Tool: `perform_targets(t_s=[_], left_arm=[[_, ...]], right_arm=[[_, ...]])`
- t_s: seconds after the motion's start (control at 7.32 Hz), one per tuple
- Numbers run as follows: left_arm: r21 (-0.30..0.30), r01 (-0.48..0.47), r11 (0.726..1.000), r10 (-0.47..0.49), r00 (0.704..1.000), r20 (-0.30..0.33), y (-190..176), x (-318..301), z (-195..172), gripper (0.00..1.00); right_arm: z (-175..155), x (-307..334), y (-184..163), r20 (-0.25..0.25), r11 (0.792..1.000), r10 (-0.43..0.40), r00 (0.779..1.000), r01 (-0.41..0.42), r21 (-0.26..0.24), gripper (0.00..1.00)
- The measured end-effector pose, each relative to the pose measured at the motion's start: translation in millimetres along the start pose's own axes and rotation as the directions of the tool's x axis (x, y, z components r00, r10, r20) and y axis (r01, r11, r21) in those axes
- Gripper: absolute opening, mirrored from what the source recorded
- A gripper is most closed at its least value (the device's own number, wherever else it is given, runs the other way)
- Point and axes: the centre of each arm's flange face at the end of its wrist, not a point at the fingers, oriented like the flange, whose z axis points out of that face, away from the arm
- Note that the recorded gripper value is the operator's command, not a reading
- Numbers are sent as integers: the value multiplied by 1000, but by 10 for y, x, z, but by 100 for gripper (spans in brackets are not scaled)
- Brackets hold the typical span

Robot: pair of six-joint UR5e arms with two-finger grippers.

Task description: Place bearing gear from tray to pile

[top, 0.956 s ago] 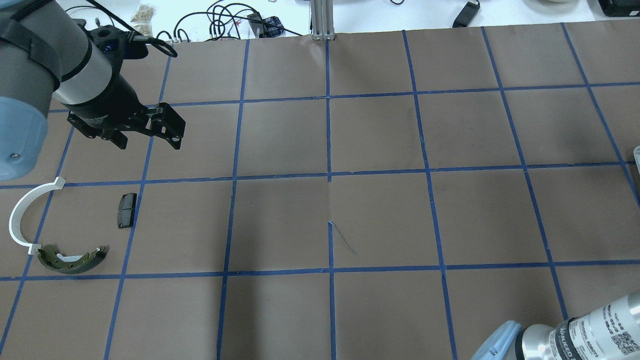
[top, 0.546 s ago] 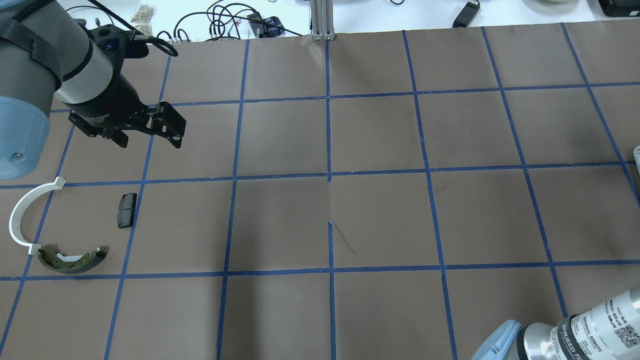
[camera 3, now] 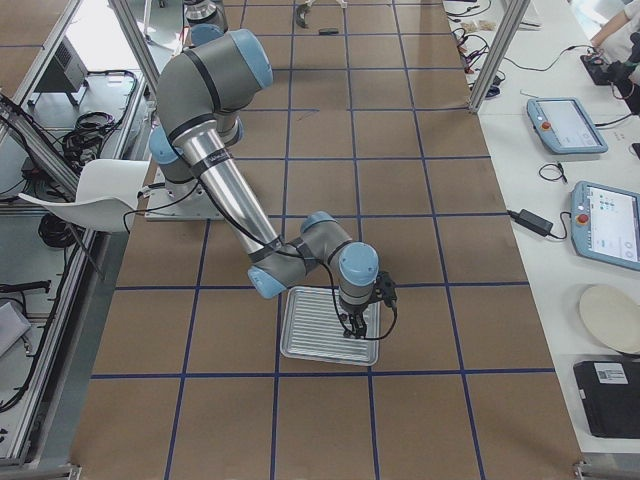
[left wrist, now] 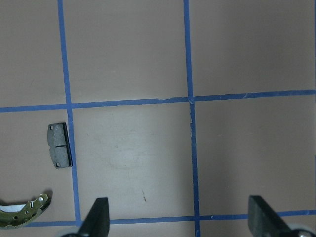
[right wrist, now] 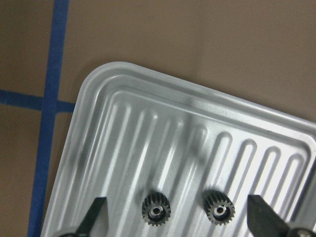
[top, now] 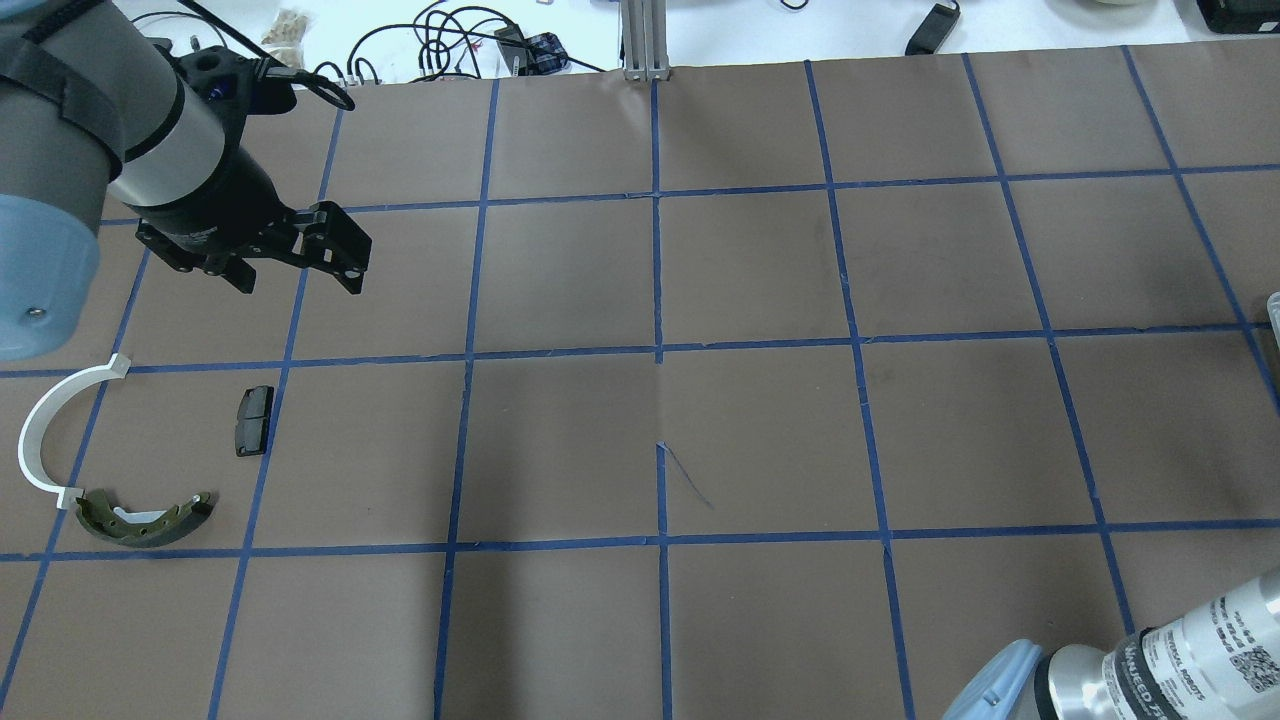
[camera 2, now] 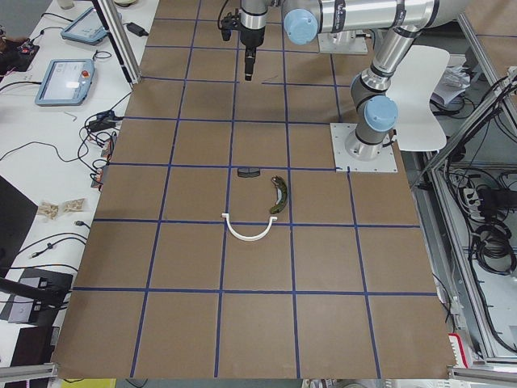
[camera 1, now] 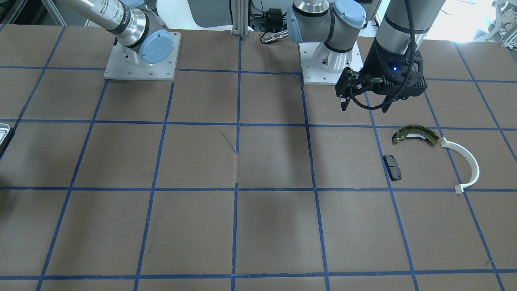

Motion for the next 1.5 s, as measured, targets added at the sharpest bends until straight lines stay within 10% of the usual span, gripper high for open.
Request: perform_targets(t_s=[1.5], left_arm=[[-4,-11,1000,11,1000,-1,69,8,137,100]], right_arm=[[181,-157,91,-30,975,224,974,-224,9,56]])
